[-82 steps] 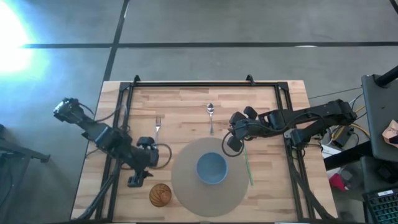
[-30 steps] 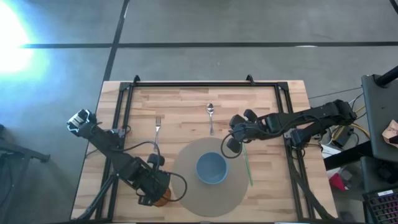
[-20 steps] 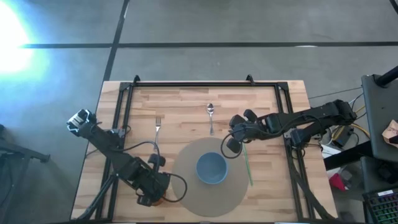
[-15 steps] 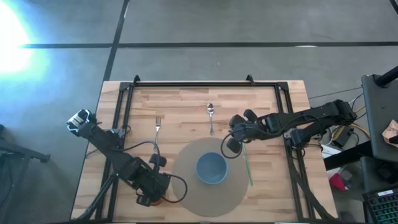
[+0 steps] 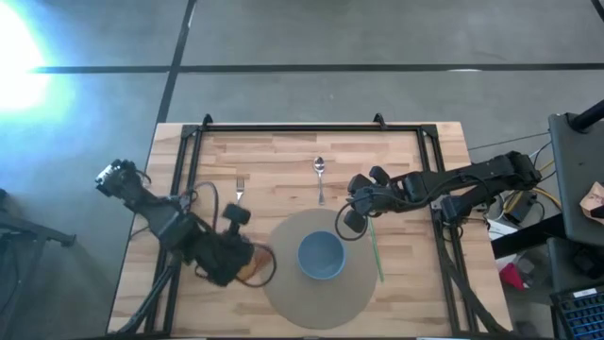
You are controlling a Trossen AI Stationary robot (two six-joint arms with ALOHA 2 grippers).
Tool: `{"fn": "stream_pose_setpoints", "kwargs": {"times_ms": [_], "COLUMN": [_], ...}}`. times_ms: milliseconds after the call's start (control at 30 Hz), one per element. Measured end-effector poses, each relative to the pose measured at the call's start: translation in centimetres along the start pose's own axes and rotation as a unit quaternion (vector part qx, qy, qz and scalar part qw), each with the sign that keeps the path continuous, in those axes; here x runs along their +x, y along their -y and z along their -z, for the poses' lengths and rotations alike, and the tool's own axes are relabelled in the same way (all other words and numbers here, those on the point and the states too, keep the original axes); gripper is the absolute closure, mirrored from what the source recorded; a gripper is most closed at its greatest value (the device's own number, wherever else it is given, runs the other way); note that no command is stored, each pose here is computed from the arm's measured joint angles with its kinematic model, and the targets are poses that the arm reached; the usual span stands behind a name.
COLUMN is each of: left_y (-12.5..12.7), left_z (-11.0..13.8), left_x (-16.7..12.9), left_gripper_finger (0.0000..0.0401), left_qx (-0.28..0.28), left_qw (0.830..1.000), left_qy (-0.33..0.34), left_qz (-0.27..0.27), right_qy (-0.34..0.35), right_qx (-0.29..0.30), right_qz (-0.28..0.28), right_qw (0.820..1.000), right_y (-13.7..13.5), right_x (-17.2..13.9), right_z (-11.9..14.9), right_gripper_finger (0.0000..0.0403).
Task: Pick & Place Utensil
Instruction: Put the gray cup to the top left of the table mat
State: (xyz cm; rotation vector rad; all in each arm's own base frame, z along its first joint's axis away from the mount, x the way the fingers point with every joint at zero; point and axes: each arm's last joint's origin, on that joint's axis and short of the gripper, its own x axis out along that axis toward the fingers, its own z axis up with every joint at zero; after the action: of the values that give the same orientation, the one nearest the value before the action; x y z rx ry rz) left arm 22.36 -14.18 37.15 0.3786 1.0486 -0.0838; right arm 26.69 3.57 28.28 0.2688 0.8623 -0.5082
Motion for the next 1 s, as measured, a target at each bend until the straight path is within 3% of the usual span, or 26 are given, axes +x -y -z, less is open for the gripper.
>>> {"fn": "stream_pose_setpoints", "kwargs": {"times_ms": [133,400,700,1000], "left_y": [-3.3,-10.4,-15.3,-18.0], "left_z": [0.1,1.1,2.5,3.8], "left_x": [-1.3,-2.2,-1.8,-1.3], "left_gripper_finger": [0.0398,0.0396,0.0396,0.0395], "left_qx": [-0.023,-0.124,-0.217,-0.297], "left_qw": [0.999,0.988,0.974,0.955], "left_qy": [0.01,-0.001,-0.015,-0.013], "left_qz": [-0.039,-0.088,-0.065,0.002], "right_qy": [0.0,-0.001,-0.001,-0.001], "right_qx": [0.0,0.0,0.0,0.0], "right_qz": [0.0,-0.001,-0.001,-0.001], "right_qw": [1.0,1.0,1.0,1.0], "right_y": [0.0,0.0,0.0,0.0], "right_x": [0.0,0.0,0.0,0.0], "right_z": [0.0,0.0,0.0,0.0], "right_gripper_finger": [0.0338,0.0346,0.0346,0.0346]}}
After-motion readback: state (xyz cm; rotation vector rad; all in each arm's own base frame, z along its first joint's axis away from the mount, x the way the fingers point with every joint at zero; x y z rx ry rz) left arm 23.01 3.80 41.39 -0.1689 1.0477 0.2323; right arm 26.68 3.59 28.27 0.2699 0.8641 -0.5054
